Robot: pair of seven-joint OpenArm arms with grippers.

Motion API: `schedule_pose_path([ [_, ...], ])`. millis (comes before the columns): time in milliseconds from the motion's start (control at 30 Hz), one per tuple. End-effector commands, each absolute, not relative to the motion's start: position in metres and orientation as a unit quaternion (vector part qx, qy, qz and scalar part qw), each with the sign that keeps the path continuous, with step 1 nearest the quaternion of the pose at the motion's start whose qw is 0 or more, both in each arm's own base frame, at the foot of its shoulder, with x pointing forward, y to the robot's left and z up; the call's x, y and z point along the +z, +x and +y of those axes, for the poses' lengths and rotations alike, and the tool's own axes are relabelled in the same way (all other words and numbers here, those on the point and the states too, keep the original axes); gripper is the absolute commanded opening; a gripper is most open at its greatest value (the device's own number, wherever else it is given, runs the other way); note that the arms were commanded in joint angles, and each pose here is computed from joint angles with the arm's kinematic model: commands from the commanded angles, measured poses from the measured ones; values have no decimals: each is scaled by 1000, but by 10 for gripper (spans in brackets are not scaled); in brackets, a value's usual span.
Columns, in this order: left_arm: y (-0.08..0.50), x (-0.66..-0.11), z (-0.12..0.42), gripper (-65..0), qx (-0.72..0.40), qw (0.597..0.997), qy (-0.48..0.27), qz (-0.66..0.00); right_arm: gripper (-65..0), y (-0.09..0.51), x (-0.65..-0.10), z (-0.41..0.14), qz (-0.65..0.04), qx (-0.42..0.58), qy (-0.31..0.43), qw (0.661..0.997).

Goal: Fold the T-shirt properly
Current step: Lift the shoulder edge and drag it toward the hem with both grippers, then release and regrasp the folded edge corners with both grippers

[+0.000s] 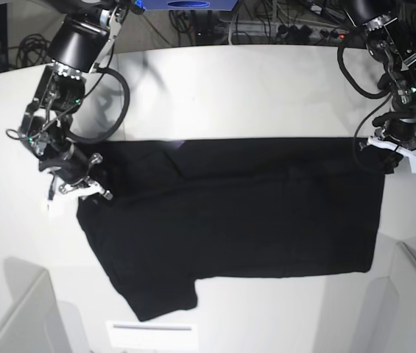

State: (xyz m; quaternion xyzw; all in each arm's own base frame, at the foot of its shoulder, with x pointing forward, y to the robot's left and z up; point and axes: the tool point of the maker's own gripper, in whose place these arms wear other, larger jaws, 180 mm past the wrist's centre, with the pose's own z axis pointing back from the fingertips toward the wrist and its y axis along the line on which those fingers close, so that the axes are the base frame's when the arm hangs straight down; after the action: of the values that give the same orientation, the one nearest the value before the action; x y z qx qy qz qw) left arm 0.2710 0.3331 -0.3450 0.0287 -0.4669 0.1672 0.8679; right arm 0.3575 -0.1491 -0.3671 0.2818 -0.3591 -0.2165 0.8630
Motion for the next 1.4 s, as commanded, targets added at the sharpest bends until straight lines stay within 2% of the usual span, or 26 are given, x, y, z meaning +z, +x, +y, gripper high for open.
schedule_pose_path([
  [0, 278, -331, 341, -650, 167, 856, 39, -488, -650, 370, -353, -150, -381, -213, 289, 852],
  [633, 284, -330, 350, -650, 198, 848, 43, -489, -650, 371, -361, -152, -379, -223, 288, 851],
  [667, 287, -328, 350, -627, 198, 846, 43, -493, -650, 371, -361, -152, -378, -223, 288, 851],
  [800, 288, -327, 351, -466, 200, 844, 43, -495, -647, 370, -361, -152, -378, -223, 288, 851],
  [933, 288, -326, 351, -324, 201, 844, 42, -496, -389, 370, -360, -153, -379, -225, 290, 849],
  [1033, 294, -319, 352, -244, 202, 838, 41, -505, -255, 372, -359, -155, -384, -228, 289, 847],
  [1100, 295, -317, 353, -217, 203, 836, 41, -508, -240, 376, -354, -158, -392, -229, 288, 843],
  [1200, 295, -307, 352, -217, 196, 831, 45, -519, -240, 377, -349, -177, -415, -242, 272, 834],
  [1367, 260, -294, 383, -216, 214, 820, 87, -524, -242, 359, -331, -215, -455, -275, 238, 812],
])
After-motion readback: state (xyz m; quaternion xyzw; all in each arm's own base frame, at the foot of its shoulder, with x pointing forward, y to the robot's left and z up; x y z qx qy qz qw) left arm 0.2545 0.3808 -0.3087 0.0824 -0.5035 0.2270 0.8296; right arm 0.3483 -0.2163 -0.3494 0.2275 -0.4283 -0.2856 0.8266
